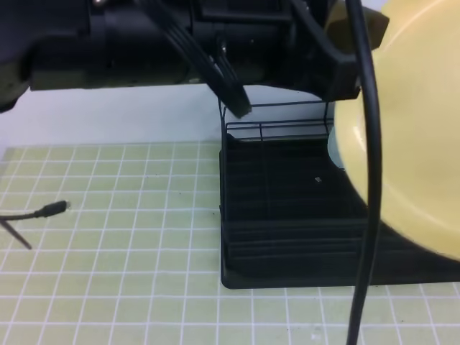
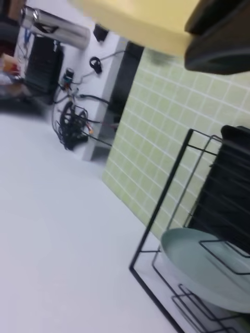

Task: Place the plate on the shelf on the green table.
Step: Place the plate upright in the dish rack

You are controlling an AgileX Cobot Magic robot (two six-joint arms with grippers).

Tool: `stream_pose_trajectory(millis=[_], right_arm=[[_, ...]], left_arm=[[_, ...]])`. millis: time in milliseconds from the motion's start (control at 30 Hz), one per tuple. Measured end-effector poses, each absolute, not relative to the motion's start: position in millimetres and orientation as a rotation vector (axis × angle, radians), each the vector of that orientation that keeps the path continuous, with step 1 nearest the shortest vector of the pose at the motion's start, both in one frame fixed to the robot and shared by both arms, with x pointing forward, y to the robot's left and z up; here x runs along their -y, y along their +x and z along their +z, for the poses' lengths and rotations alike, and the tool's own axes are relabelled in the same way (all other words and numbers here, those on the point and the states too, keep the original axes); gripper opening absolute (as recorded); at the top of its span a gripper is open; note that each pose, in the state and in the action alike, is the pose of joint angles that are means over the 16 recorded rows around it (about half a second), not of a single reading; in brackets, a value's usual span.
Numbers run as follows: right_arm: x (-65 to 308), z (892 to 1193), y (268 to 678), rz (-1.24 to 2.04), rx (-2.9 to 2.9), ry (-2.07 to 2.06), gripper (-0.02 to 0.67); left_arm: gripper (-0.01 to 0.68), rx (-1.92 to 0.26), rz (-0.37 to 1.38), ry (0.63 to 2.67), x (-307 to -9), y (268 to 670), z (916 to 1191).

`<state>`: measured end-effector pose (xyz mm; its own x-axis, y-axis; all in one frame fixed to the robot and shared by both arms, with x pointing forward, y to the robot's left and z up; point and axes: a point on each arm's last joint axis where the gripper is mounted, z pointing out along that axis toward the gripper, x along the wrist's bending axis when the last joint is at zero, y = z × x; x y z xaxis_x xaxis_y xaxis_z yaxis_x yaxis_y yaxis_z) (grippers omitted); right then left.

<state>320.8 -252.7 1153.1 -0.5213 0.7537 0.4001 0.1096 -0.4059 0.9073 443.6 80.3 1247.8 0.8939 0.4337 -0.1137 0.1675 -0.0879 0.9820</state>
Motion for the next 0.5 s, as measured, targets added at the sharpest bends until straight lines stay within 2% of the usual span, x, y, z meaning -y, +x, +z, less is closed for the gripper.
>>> stream_pose_trajectory(millis=[200,333,500], right_arm=[[252.4,1152.9,320.6,1.936,-1.395,1.141,0.14],[252.7,1153.0,320.8,1.896,-1.407,1.093,0.105],[254.7,1154.3,321.9,1.826,-1.405,1.028,0.101]], left_arm=[[0.036,-0.413,0.204,1.659,-78.2,439.1,1249.4],[0.116,-0.374,0.179,1.651,-76.7,435.7,1250.8],[0.279,-0.344,0.149,1.631,-75.4,432.7,1253.2]])
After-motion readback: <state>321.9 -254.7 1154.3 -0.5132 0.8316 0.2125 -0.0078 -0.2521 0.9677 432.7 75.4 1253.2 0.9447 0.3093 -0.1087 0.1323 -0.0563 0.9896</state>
